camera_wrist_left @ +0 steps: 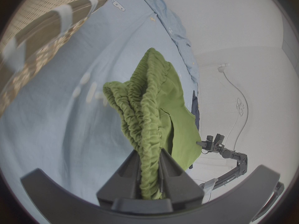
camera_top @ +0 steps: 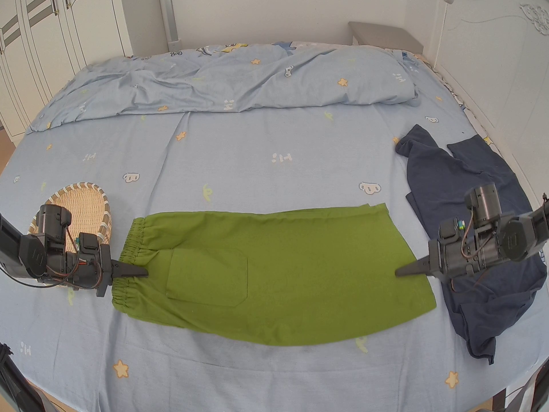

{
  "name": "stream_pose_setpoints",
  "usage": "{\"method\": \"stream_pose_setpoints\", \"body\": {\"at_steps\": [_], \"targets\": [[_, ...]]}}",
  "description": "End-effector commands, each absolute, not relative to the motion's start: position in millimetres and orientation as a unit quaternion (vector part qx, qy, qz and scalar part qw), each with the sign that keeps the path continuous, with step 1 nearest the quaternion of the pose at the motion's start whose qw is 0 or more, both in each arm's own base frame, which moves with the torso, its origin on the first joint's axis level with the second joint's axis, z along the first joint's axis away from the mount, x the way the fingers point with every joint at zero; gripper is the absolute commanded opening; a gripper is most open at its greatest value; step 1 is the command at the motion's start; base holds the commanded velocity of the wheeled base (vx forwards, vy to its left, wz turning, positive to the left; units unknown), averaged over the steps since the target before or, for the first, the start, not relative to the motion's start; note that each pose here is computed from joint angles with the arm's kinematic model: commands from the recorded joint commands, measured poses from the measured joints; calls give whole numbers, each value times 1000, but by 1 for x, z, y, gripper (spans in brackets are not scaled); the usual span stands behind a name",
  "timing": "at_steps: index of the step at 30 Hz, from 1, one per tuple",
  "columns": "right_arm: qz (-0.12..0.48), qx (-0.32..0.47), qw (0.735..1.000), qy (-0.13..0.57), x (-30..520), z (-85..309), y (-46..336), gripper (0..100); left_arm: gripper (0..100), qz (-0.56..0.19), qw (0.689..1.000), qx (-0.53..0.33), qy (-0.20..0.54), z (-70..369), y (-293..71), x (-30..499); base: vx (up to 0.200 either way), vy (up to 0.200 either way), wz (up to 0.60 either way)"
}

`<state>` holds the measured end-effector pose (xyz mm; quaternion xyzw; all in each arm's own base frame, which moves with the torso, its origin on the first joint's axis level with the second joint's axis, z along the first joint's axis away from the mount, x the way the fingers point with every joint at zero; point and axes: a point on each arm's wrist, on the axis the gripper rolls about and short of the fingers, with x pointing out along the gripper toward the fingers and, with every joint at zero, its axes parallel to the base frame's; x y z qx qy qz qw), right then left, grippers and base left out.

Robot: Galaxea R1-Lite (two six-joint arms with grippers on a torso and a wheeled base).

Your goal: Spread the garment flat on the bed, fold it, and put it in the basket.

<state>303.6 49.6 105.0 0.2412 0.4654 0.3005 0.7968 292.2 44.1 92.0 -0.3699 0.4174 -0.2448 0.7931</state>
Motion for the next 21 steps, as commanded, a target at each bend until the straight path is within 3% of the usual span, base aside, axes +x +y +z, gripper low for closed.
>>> {"method": "stream_pose_setpoints", "body": {"at_steps": [1,9,21], "targets": [[304,232,785,488,247,94,46,0,0,-241,794,-345,438,87,35,247,0,0,0],[318,224,768,508,186,58,49,0,0,-231,786,-326,472,64,29,192,0,0,0],[327,220,768,505,178,36,51,0,0,-219,803,-307,461,56,45,179,0,0,0]]}}
